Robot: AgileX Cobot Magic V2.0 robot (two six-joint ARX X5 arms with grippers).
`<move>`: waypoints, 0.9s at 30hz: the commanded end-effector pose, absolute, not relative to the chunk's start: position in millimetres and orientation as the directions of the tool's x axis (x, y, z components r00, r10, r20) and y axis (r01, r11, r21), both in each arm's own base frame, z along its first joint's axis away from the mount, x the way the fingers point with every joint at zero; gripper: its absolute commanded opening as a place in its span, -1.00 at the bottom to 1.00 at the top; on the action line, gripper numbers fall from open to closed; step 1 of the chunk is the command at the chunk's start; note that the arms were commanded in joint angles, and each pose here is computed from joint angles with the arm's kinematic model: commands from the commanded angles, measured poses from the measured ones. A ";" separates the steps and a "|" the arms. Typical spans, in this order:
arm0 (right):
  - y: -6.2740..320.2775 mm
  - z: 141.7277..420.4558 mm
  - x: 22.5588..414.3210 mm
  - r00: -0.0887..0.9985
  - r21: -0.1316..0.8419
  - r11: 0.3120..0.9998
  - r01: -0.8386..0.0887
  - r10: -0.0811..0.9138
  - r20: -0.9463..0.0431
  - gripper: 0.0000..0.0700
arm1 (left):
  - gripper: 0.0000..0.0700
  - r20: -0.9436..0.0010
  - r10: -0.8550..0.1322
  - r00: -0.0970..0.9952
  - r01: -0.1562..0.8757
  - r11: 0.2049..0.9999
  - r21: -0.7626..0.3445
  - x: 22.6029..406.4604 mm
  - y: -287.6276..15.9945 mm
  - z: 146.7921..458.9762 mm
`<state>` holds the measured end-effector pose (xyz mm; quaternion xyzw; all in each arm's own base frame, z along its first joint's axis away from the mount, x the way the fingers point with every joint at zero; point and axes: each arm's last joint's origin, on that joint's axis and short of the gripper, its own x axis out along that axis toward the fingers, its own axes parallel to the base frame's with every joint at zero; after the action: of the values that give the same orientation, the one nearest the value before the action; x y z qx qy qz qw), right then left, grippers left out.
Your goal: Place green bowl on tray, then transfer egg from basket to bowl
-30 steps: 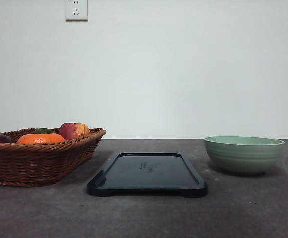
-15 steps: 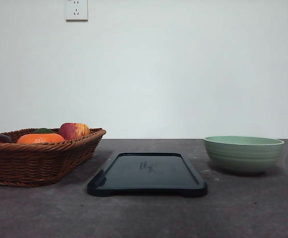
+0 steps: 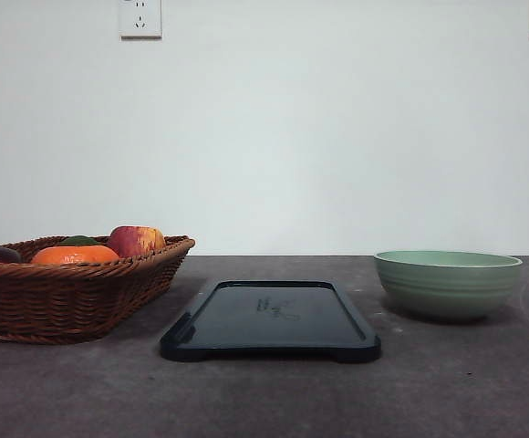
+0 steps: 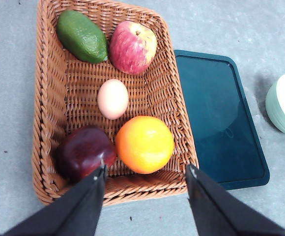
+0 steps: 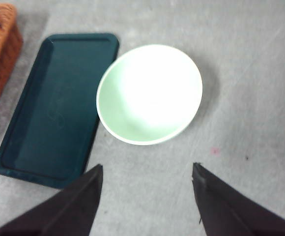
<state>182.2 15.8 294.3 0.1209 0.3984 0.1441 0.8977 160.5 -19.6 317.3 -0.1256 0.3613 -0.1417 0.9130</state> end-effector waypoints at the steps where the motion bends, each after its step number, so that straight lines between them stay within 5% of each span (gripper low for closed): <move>1: 16.9 298.5 194.4 0.614 0.345 0.928 -0.141 0.355 -0.705 0.03 | 0.04 -0.603 -0.355 0.715 0.187 0.927 -0.324 161.9 -19.8 323.9; 13: 18.2 287.8 275.1 0.483 0.290 0.954 -0.079 0.291 -0.826 0.03 | 0.05 -0.601 -0.355 0.716 0.188 0.927 -0.324 162.0 -19.8 324.1; 27: 19.5 235.6 329.8 0.357 0.258 0.964 -0.067 0.265 -0.896 0.03 | 0.05 -0.599 -0.356 0.718 0.188 0.927 -0.326 162.2 -19.8 324.4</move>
<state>323.5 18.3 236.0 0.0961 0.5612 0.0971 0.8163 160.8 -19.6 317.6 -0.1255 0.3593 -0.1420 0.9138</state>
